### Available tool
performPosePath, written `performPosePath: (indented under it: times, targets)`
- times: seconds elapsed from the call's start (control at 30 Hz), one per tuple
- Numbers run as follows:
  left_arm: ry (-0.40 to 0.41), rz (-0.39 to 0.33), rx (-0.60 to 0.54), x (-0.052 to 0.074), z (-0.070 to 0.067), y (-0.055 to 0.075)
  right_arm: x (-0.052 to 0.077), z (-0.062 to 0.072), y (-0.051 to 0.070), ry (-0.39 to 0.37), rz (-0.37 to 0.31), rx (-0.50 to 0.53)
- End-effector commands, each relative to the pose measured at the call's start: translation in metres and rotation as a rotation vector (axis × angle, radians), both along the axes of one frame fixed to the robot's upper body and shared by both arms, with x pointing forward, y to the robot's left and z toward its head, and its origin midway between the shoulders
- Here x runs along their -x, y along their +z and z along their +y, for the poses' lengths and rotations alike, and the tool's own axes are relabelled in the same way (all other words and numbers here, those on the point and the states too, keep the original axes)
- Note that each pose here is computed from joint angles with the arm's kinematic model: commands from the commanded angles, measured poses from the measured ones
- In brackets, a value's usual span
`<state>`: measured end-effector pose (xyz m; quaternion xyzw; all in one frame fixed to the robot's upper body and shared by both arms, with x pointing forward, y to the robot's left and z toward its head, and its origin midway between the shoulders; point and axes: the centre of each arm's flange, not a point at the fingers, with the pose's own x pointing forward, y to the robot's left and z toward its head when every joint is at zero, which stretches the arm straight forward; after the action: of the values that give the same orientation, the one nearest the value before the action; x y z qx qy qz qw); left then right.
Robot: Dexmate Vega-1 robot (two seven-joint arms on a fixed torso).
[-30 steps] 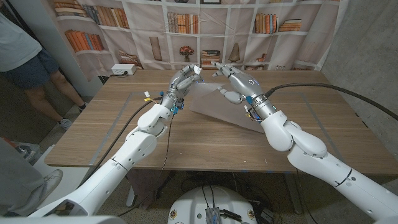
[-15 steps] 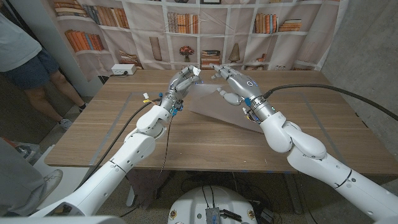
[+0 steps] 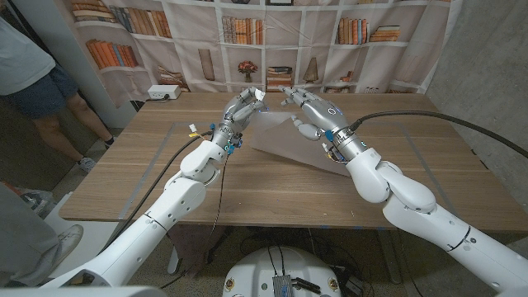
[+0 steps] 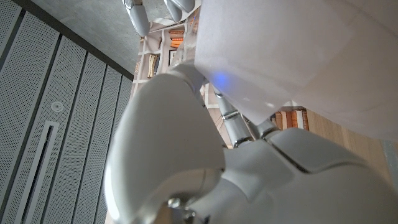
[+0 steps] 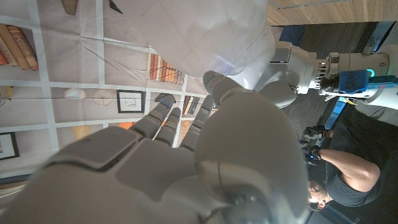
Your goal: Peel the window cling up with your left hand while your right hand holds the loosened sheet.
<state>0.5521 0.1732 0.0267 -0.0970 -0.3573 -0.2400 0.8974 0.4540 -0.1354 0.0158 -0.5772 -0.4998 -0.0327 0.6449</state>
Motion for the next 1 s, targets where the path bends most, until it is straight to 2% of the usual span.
performPosePath:
  times: [0.03,0.53,1.0]
  targets:
    - [-0.006,-0.003,0.002,0.0003,0.0002,-0.0019,0.0016,0.0002,0.0001,-0.010,0.020,0.025]
    - [-0.008,-0.013,-0.004,0.0026,-0.0024,0.0004,0.0014,-0.0015,-0.0005,-0.002,0.031,0.049]
    - [-0.031,0.006,-0.013,0.0027,-0.0070,-0.0027,0.0050,-0.0014,-0.0048,-0.001,-0.013,0.023]
